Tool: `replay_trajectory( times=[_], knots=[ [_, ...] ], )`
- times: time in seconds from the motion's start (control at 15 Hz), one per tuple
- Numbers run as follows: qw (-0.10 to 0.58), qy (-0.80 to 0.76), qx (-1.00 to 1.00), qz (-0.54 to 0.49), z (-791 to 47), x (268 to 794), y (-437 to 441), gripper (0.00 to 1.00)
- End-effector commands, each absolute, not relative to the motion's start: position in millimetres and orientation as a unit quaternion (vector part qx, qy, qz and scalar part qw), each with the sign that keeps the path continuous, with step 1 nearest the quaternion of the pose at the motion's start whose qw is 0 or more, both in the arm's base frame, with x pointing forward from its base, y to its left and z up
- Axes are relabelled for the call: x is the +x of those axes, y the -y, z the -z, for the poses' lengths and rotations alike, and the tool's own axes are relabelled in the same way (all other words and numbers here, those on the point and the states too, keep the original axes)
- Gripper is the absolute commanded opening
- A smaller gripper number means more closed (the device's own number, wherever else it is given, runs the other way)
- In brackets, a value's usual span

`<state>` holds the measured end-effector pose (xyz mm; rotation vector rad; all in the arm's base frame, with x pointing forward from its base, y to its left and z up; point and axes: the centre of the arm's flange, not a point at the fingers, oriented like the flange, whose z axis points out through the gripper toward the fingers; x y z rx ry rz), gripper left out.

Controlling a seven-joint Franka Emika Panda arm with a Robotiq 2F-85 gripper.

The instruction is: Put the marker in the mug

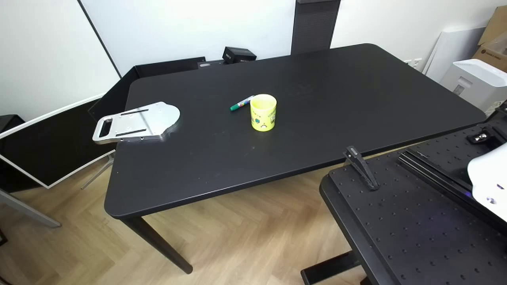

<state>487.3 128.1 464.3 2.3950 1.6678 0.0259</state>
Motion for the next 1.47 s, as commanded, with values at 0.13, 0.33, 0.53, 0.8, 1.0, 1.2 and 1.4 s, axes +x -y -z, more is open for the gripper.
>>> replay_trajectory(
  times=[0.13,0.33,0.53,0.8,1.0,1.2,1.4],
  knots=[
    [0.114,-0.692,0.713,-0.014,-459,541,-189,1.00],
    [0.104,-0.751,0.652,-0.019,-449,556,-229,1.00],
    [0.099,-0.754,0.650,-0.019,-439,539,-234,1.00],
    [0.092,-0.771,0.629,-0.019,-431,549,-252,1.00],
    [0.093,-0.772,0.628,-0.019,-433,550,-251,1.00],
    [0.093,-0.773,0.628,-0.019,-433,550,-251,1.00],
    [0.090,-0.784,0.614,-0.021,-429,573,-257,1.00]
  ],
)
